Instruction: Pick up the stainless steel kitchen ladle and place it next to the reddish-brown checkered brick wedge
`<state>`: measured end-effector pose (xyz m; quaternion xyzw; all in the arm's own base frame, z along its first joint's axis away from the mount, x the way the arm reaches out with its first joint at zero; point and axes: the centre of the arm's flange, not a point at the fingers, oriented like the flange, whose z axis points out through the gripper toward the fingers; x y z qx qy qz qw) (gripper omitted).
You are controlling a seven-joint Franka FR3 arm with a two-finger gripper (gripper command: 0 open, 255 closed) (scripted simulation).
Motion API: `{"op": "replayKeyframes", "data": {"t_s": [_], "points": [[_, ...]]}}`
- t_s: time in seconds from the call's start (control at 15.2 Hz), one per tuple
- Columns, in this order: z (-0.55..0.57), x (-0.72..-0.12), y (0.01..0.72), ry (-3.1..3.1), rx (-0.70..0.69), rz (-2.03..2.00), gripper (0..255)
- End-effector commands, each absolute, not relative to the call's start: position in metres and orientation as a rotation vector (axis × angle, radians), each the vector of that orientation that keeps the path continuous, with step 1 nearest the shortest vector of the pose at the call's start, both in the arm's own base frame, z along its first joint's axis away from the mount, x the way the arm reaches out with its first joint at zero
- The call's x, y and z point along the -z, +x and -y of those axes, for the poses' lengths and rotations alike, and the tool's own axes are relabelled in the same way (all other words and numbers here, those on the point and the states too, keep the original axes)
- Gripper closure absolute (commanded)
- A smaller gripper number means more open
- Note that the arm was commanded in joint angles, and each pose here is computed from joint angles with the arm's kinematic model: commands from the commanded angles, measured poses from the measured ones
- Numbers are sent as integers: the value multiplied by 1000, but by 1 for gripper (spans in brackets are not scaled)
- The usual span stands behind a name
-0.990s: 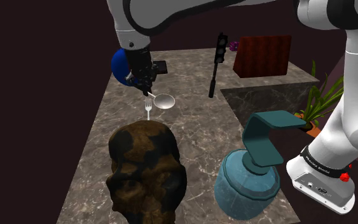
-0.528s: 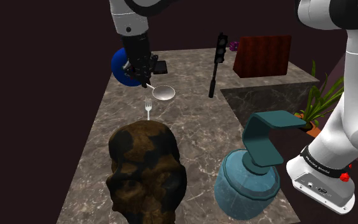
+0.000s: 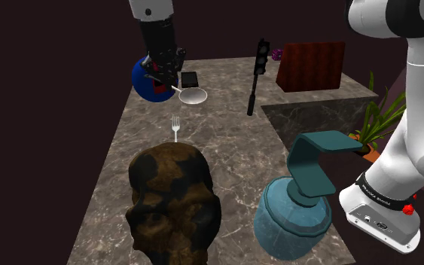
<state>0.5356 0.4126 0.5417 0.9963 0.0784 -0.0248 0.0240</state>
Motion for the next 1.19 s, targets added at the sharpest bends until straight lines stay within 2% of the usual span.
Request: {"op": "replayKeyframes", "data": {"t_s": [0.0, 0.79, 1.12], "points": [[-413, -553, 535, 3083, 77, -243, 255], [-413, -616, 535, 3083, 77, -242, 255], [-348, -616, 544, 3083, 77, -242, 255]]}}
